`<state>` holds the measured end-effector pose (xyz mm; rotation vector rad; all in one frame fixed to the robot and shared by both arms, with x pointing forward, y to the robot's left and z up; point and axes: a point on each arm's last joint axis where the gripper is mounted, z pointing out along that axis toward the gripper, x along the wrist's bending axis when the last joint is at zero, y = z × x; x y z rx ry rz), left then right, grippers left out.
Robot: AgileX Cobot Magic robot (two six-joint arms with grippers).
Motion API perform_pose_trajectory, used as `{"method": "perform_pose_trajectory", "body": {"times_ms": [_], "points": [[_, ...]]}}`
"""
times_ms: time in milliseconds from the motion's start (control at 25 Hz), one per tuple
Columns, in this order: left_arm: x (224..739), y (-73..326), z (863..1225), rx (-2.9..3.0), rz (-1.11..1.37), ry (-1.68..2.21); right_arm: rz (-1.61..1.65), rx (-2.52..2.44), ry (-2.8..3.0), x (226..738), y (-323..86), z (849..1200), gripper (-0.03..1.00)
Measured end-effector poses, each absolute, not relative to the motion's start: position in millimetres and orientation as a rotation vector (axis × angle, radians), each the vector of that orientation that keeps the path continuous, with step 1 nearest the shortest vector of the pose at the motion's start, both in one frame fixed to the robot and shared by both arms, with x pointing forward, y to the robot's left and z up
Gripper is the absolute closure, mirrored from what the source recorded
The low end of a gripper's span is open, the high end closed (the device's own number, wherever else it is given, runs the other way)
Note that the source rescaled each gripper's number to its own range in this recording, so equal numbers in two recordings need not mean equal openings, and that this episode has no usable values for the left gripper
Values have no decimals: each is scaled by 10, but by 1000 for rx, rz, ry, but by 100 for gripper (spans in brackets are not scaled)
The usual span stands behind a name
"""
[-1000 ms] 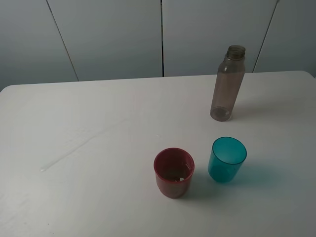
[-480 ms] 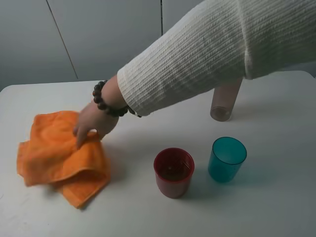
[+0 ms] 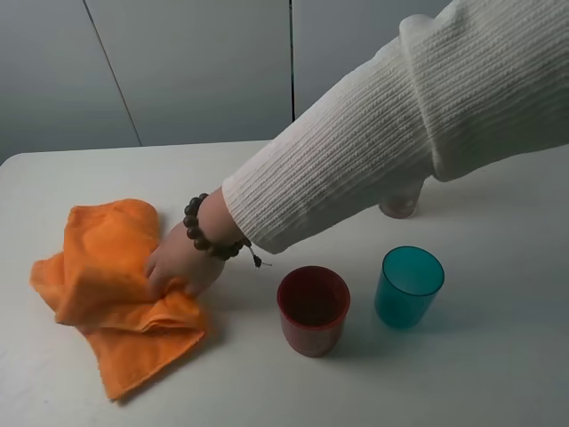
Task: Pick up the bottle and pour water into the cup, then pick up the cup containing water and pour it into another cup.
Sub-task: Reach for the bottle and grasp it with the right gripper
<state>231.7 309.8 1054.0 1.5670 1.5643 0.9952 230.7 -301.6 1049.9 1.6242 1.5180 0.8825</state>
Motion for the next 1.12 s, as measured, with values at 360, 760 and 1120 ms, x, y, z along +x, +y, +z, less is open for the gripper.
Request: {"method": "perform_pose_trajectory", "body": {"times_ms": [360,760,1120], "points": [[2317,3098,10540,1567,995,1564,883,1612,1516,2315,-3017,10501,-3],[2317,3098,10540,1567,995,1564,865,1604,1507,2316,-3033,10505,-3],[2317,3098,10540,1567,995,1564,864,1605,1504,2316,-3035,10506,-3]]}}
